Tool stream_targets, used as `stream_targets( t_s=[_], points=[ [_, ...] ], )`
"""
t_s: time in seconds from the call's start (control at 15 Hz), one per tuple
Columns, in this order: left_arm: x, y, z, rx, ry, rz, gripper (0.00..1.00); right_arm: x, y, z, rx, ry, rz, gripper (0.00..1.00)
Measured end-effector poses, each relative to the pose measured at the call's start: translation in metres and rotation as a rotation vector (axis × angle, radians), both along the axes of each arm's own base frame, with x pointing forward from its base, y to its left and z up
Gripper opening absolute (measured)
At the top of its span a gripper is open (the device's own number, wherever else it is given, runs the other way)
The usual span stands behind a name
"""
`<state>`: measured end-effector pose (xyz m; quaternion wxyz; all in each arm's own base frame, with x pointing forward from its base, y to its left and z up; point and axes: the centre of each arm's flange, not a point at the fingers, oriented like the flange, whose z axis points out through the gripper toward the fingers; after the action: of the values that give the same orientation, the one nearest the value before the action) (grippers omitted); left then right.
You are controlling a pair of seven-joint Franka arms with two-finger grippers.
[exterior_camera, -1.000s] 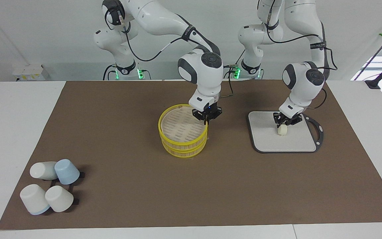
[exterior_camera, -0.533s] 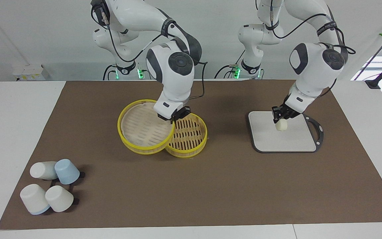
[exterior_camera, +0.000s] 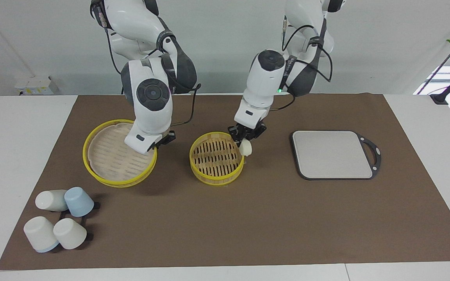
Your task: Place bun in steamer
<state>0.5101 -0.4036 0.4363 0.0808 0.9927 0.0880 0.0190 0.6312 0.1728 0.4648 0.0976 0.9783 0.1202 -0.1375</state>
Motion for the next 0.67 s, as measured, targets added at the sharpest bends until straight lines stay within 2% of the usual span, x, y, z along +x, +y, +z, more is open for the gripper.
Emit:
stream_targets(
  t_s=[0.2,0.47,0.53,0.67],
  points=[
    [-0.022,-0.032,-0.061,0.023,0.021,-0.022,0.28,0.001,-0.004,0.000,0.003,0.003,0.006,0.09],
    [-0.023,-0.040,-0.103,0.023,0.010,-0.016,0.30,0.000,-0.001,0.000,0.005,0.004,0.010,0.09],
    [-0.025,-0.039,-0.109,0.024,0.010,-0.014,0.35,0.000,-0.002,0.000,0.005,0.004,0.010,0.09],
    [-0.029,-0.040,-0.112,0.025,0.012,-0.014,0.56,0.000,-0.001,0.000,0.005,0.003,0.010,0.09]
  ],
)
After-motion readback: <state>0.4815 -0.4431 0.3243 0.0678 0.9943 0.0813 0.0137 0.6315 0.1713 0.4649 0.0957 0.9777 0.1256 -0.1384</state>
